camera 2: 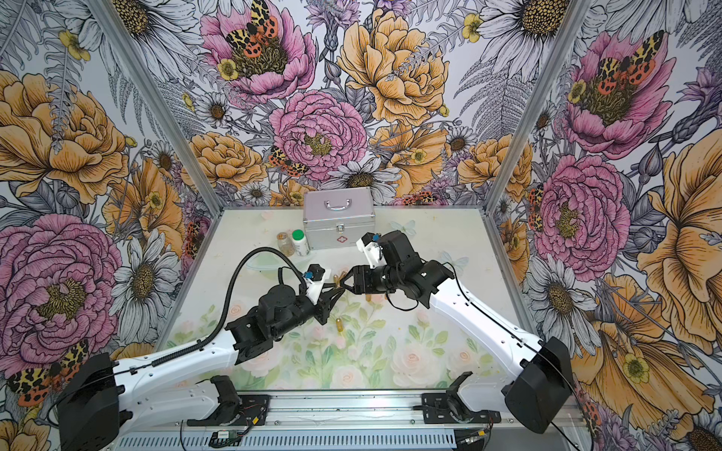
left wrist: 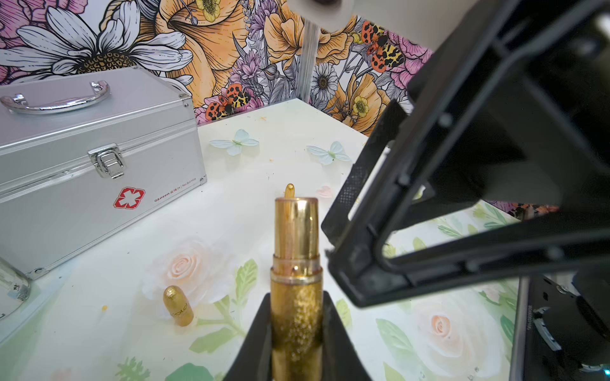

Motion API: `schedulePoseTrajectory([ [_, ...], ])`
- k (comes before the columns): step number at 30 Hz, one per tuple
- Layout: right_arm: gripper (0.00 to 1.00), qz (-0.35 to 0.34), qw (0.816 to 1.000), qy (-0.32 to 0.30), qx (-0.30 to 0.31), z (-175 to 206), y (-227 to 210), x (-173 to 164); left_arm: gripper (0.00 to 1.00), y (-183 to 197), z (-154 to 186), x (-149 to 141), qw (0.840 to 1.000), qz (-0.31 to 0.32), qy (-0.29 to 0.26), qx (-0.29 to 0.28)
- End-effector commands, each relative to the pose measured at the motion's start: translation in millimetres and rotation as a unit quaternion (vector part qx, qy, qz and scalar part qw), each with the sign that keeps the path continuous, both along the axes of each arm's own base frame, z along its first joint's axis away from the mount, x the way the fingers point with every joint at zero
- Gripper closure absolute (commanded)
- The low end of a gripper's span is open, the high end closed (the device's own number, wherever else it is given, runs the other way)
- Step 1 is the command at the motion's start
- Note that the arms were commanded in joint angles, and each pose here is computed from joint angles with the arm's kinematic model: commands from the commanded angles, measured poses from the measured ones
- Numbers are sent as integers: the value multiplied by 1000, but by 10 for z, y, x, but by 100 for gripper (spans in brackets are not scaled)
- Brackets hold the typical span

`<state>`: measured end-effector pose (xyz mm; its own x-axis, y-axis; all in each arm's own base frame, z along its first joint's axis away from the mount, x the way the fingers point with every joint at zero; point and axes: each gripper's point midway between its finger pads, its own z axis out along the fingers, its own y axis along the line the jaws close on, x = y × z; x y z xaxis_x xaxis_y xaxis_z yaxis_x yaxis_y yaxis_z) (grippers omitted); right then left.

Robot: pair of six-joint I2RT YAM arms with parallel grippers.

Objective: Open the lipstick cap
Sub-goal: Place the lipstick at the center of the board.

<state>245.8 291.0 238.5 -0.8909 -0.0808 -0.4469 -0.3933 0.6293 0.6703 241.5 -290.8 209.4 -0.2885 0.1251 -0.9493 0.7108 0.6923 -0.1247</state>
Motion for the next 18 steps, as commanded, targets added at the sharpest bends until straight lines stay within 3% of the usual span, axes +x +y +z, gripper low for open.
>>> schedulePoseTrajectory([
  [1, 46, 12, 999, -12, 29, 170, 150, 41, 100, -27, 166, -23, 1000, -16, -18, -9],
  [13, 66, 23, 999, 2, 31, 75, 231, 20, 100, -78, 215, -25, 999, -25, -25, -12],
  [18, 70, 28, 999, 7, 31, 44, 245, -9, 100, -90, 242, -11, 999, -24, -28, -13],
])
